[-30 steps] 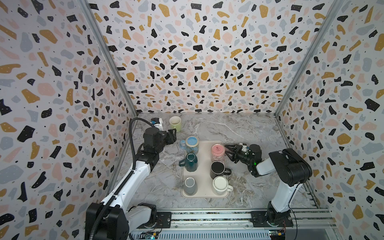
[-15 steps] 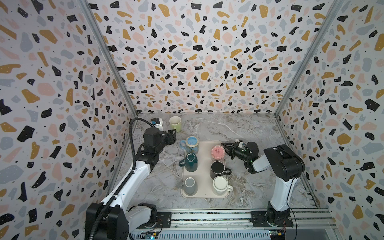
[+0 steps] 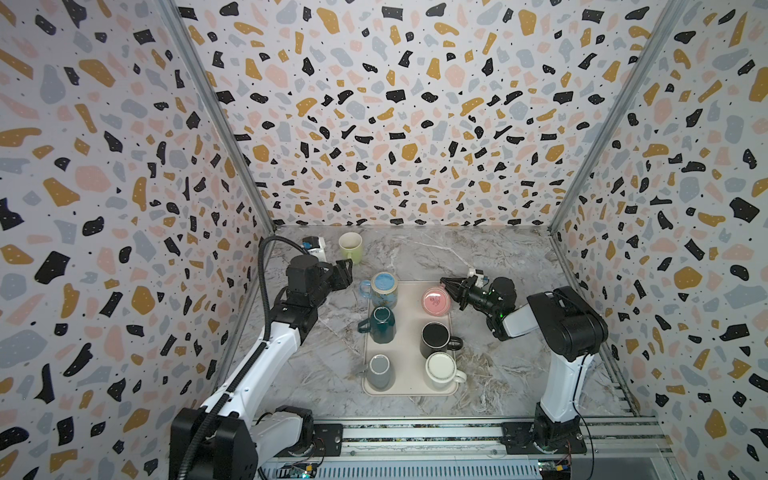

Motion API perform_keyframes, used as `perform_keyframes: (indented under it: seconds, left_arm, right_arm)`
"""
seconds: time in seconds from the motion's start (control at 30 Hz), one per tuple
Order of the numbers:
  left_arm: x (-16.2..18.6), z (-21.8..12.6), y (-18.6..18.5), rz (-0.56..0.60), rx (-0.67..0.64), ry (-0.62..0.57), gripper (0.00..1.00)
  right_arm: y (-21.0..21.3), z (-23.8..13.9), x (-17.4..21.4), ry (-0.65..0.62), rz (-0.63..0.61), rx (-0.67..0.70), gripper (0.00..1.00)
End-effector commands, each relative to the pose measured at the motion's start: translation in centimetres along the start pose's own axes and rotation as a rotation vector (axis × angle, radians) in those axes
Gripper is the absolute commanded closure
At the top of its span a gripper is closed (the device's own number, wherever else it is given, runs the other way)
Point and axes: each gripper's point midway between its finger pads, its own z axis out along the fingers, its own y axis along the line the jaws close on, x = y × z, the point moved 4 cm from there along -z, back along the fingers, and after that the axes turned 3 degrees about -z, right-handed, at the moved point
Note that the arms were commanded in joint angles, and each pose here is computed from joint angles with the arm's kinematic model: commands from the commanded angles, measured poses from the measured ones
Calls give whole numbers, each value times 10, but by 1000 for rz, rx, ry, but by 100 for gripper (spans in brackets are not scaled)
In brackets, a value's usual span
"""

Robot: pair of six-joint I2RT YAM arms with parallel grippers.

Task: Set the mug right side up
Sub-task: 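Lift the pink mug and rotate it upright with the right gripper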

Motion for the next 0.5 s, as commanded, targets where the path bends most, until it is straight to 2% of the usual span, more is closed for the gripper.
perform_keyframes:
  seconds: [0.0, 0.27, 0.47]
  left_arm:
    - [-19, -9, -11, 29, 24, -64, 36]
    - [-22, -11, -13, 30, 30, -72, 35]
    - [-27, -13, -16, 31, 41, -85, 36]
  right_arm:
    - [23, 5, 4, 26, -105, -51, 100]
    - [52, 11, 12, 61, -206, -88, 100]
    - [84, 16, 18, 62, -379, -68, 100]
